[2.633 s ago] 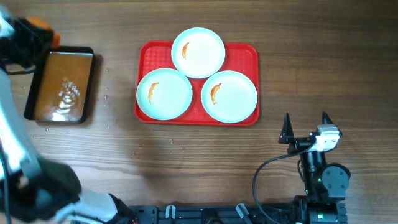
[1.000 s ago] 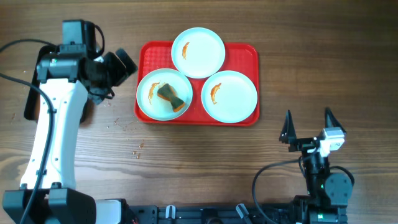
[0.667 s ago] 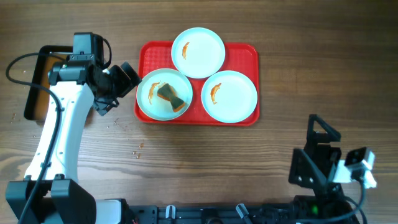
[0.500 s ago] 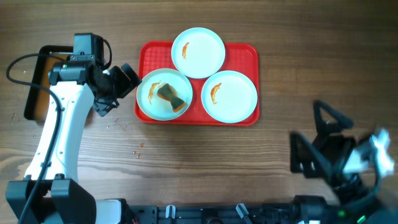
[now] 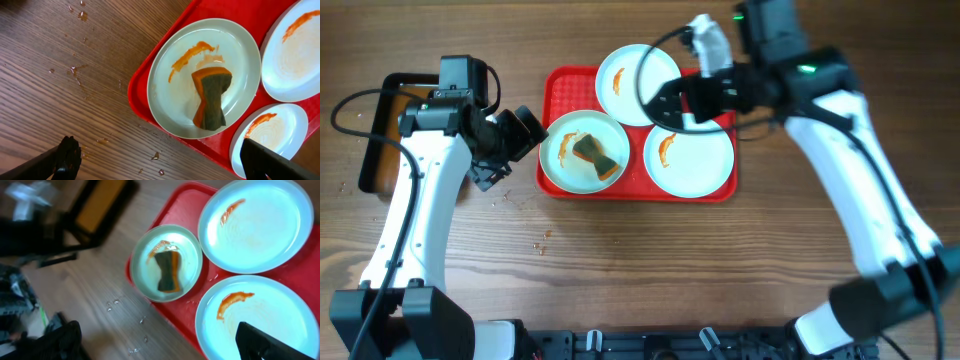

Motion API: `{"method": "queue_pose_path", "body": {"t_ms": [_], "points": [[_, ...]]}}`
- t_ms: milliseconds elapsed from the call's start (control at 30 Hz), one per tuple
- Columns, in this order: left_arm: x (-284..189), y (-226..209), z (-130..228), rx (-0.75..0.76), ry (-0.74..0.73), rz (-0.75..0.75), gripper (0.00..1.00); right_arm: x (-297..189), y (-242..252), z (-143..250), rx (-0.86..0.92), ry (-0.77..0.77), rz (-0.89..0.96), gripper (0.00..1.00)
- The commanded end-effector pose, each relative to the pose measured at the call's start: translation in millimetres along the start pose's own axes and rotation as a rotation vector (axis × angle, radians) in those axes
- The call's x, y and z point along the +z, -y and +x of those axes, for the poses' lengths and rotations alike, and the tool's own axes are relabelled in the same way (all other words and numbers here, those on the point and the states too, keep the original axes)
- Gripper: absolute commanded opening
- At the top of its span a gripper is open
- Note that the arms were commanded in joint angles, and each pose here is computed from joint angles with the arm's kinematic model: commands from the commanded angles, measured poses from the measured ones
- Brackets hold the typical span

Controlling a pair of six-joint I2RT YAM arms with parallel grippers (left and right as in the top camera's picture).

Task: Clean dirty plates on tray and stack at the side
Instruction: 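Reach the right gripper to the top plate's rim and grasp it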

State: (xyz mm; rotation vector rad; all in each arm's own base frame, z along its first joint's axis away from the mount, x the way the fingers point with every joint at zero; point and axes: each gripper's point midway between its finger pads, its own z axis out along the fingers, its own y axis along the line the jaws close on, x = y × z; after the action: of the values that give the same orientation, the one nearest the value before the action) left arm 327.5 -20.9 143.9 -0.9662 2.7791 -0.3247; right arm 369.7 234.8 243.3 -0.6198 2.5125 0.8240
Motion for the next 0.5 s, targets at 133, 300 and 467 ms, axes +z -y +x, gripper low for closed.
{"method": "queue_pose_path", "body": {"t_ms": [133,300,467], "points": [[1,-10,9,-0.018,-0.038,-0.043,1.0,148,26,6,0.058,-0.103,0.022,0.5],[1,-11,11,-0.019,-0.043,-0.047,1.0,201,53,44,0.07,-0.206,0.185,0.29],[1,-11,11,-0.019,-0.044,-0.047,1.0,209,78,53,0.097,-0.199,0.376,0.36]]}}
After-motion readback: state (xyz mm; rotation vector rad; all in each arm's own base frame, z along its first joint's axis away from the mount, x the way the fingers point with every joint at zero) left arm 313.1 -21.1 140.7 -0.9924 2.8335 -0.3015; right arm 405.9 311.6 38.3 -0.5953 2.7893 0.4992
